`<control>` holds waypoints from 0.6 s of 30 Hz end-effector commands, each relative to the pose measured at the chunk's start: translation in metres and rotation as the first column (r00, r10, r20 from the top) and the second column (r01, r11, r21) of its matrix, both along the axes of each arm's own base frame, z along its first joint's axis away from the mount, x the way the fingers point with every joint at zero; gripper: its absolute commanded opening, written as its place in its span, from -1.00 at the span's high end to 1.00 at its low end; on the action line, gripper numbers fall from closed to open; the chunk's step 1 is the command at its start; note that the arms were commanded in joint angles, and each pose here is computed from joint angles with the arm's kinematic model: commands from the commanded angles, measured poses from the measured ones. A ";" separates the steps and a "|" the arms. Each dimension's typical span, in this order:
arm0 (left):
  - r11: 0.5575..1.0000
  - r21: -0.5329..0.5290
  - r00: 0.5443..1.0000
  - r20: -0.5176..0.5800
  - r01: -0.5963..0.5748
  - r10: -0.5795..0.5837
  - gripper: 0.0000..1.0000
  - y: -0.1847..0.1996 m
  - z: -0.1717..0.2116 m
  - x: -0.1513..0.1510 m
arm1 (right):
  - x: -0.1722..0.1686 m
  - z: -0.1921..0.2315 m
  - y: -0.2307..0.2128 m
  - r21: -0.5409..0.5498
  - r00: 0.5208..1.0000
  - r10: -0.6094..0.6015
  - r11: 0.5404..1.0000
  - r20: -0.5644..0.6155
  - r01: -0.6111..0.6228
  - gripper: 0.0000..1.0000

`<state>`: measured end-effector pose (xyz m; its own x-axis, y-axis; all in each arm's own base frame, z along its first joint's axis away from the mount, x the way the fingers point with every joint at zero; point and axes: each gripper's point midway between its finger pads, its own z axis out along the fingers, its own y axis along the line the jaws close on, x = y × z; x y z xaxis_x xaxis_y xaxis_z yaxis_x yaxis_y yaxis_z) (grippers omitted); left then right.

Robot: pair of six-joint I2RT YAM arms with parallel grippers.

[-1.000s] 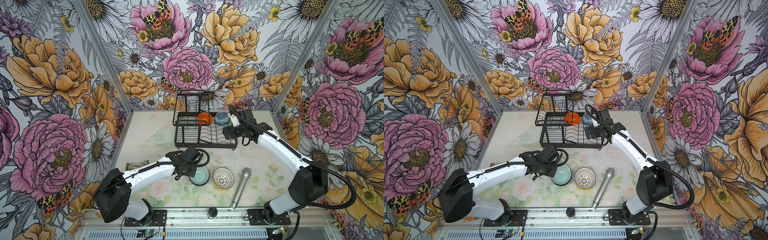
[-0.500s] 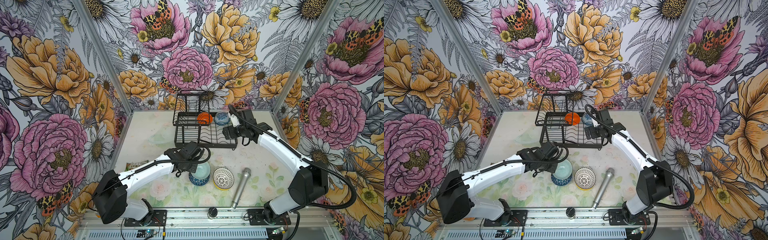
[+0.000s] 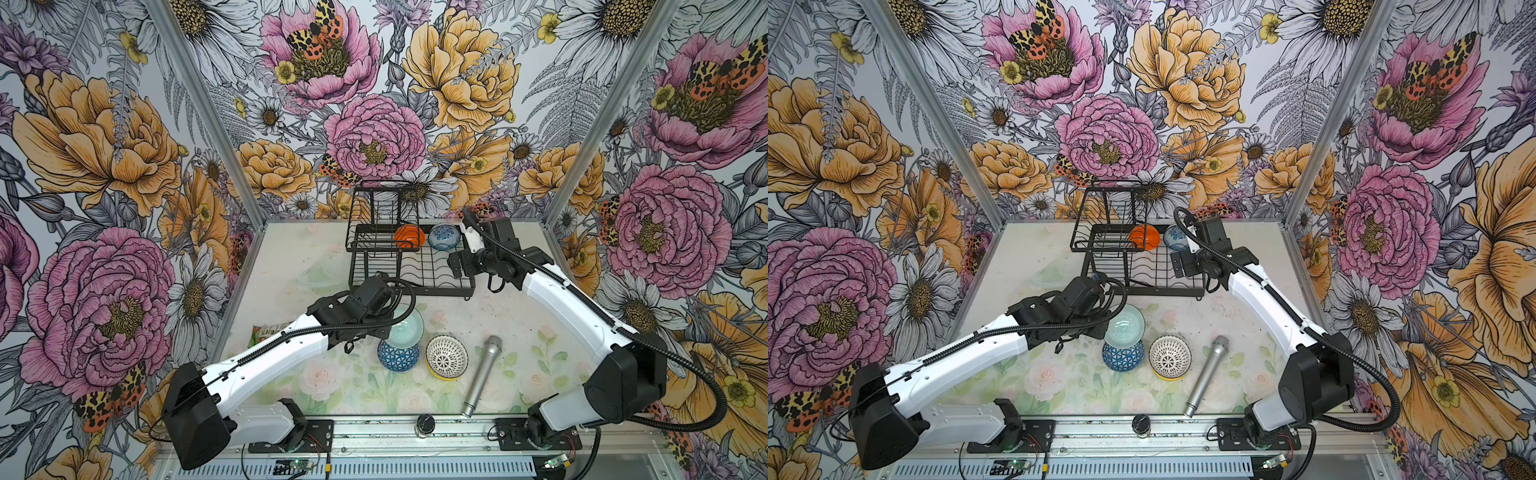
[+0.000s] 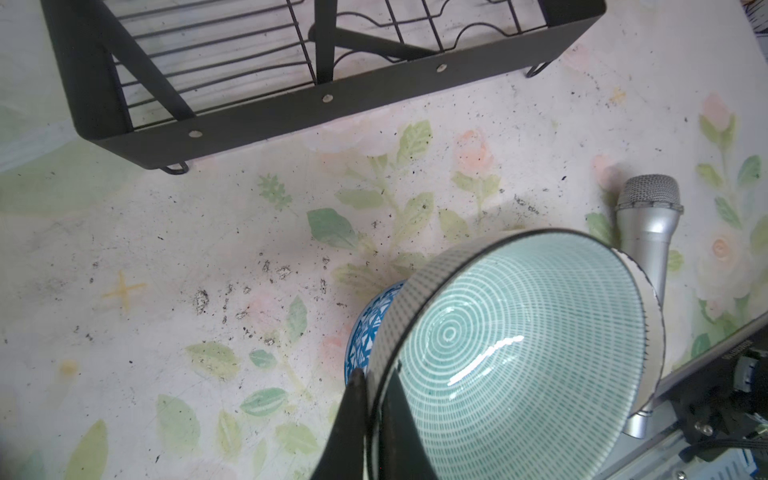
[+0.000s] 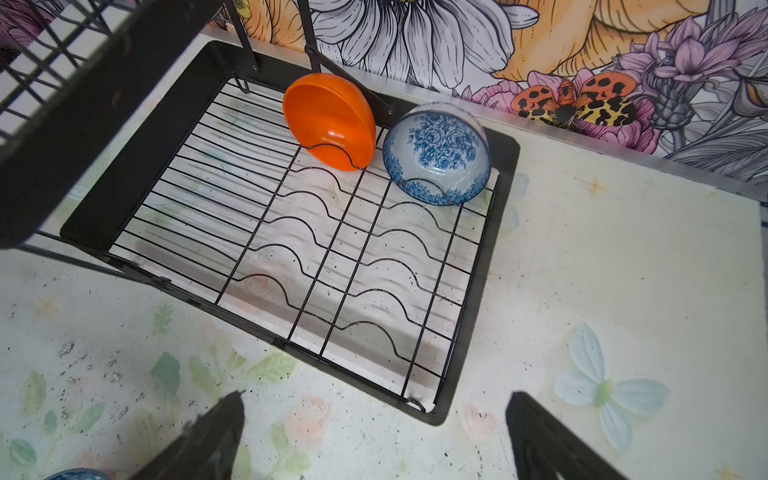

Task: Load the bowls into the dish rack
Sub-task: 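Lift the pale green bowl with the left gripper toward the rack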

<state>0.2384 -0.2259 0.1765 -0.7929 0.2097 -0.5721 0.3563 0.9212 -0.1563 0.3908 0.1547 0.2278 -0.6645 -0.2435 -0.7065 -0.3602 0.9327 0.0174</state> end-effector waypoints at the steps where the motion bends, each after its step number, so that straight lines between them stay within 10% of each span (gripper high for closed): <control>1: 0.996 -0.093 0.991 0.130 -0.016 0.029 1.00 -0.005 0.041 0.018 | -0.009 0.012 -0.006 0.033 0.999 -0.023 0.999 0.021 0.023 -0.99; 18: 0.962 -0.272 0.929 0.351 -0.016 0.115 1.00 -0.020 0.091 0.074 | -0.053 0.051 0.026 0.233 0.998 0.049 0.971 0.049 -0.059 -0.99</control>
